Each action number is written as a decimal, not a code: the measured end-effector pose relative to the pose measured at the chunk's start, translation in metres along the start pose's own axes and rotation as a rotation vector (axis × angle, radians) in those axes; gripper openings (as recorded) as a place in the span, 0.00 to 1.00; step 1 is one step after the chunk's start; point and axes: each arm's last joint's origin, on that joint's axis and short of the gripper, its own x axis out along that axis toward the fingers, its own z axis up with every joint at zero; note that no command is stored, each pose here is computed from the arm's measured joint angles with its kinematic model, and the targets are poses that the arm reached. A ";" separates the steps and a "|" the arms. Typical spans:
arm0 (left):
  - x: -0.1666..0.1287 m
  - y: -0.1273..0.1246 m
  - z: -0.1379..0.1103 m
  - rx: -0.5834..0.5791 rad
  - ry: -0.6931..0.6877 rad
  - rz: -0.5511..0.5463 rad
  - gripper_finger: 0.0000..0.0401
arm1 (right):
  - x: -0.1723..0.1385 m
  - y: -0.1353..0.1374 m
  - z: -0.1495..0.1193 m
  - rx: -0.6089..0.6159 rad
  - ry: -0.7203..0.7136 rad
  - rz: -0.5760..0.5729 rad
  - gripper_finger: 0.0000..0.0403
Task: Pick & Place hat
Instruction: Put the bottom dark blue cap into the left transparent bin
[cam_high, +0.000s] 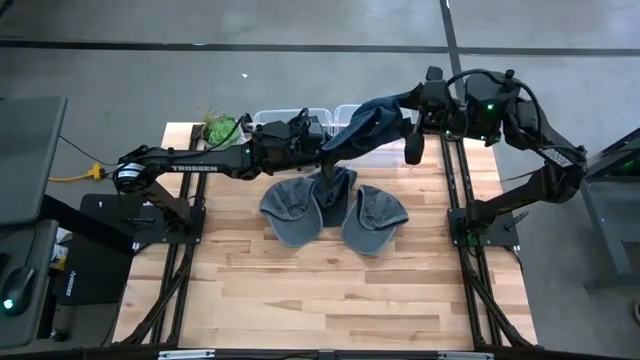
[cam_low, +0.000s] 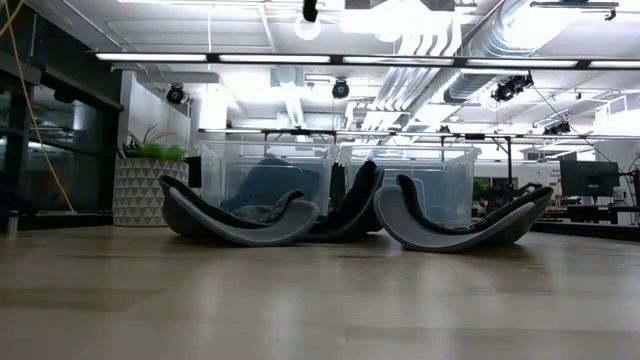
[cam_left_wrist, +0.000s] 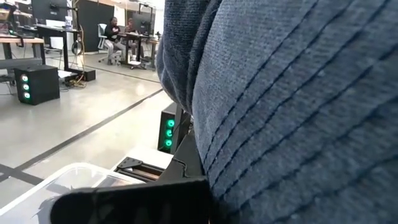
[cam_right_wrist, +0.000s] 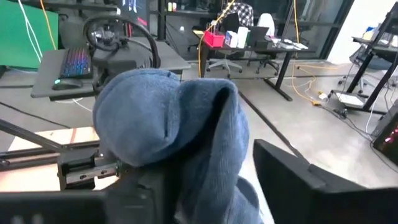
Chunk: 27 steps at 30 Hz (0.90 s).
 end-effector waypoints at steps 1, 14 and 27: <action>0.000 0.000 0.000 0.000 0.000 0.000 0.00 | -0.002 -0.001 0.002 0.001 -0.010 -0.003 0.51; 0.000 0.002 -0.001 -0.027 0.010 0.043 0.00 | -0.039 -0.015 0.029 -0.047 -0.109 -0.214 0.55; -0.051 0.025 0.019 0.011 0.241 0.220 0.00 | -0.061 -0.020 0.001 -0.008 0.193 -0.284 0.55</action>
